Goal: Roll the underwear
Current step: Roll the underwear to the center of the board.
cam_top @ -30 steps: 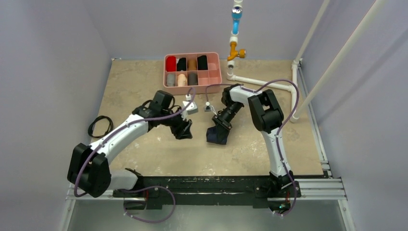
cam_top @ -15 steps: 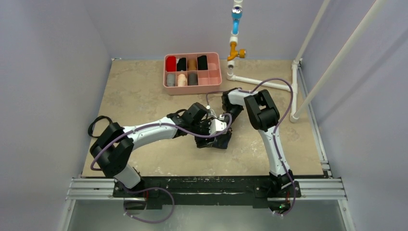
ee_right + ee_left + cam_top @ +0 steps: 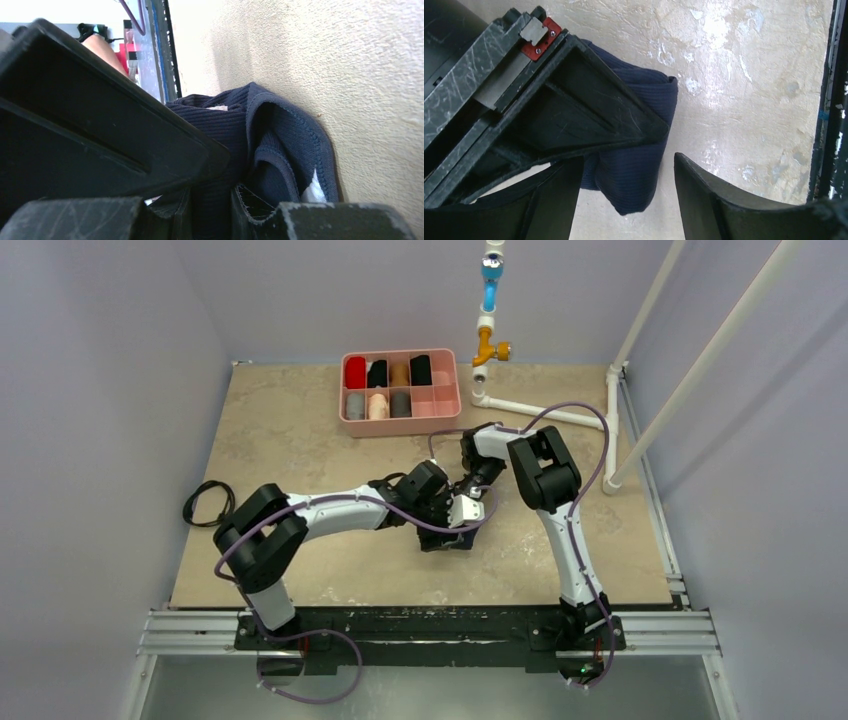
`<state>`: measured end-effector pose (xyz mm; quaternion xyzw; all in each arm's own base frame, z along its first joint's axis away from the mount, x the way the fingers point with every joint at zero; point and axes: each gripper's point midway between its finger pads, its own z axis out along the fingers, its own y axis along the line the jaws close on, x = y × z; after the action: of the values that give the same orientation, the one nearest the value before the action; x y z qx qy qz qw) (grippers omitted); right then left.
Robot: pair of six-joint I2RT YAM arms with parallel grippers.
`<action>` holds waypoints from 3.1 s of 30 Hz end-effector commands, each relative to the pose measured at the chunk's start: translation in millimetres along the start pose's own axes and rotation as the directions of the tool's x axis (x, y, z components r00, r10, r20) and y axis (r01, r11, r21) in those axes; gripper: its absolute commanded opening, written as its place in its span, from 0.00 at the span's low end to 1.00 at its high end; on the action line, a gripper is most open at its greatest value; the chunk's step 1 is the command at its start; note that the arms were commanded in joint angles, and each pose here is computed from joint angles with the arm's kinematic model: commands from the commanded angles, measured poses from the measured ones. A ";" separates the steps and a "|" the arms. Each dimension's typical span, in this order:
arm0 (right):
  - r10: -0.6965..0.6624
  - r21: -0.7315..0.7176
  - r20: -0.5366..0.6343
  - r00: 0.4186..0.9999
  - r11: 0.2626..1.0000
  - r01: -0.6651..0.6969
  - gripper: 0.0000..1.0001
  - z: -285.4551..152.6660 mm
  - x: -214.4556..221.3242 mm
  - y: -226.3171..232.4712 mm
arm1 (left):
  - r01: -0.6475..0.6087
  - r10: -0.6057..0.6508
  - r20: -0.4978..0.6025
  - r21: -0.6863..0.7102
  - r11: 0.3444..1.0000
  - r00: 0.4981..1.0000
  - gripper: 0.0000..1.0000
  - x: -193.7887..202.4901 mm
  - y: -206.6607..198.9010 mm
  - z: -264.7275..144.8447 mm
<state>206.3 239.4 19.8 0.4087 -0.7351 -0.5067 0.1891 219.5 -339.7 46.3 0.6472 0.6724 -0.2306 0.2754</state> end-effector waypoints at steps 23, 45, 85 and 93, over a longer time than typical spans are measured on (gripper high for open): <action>-0.153 0.173 -0.067 0.986 0.971 0.162 0.23 2.0 1.0 -63.5 | 0.059 -0.051 -0.068 0.127 0.990 0.996 0.00 8.4 -10.9 36.9; -0.207 0.341 -0.079 0.975 0.914 0.221 0.54 -41.5 -14.5 -43.5 | 0.220 -0.154 -0.250 0.262 0.940 0.956 0.00 36.6 -20.9 43.5; -0.137 0.522 0.084 0.987 0.850 0.073 0.53 -175.3 31.2 -66.4 | 0.308 -0.203 -0.355 0.271 0.912 0.912 0.00 53.9 -22.1 53.6; -0.148 0.661 0.193 0.970 0.750 -0.018 0.53 -202.0 42.3 -65.2 | 0.467 -0.353 -0.356 0.317 0.825 0.865 0.00 46.2 -12.5 46.0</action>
<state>321.9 92.4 31.3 0.4064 -0.8499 -0.3353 0.0080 227.3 -376.2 23.0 0.6032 0.7167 -0.3355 0.0998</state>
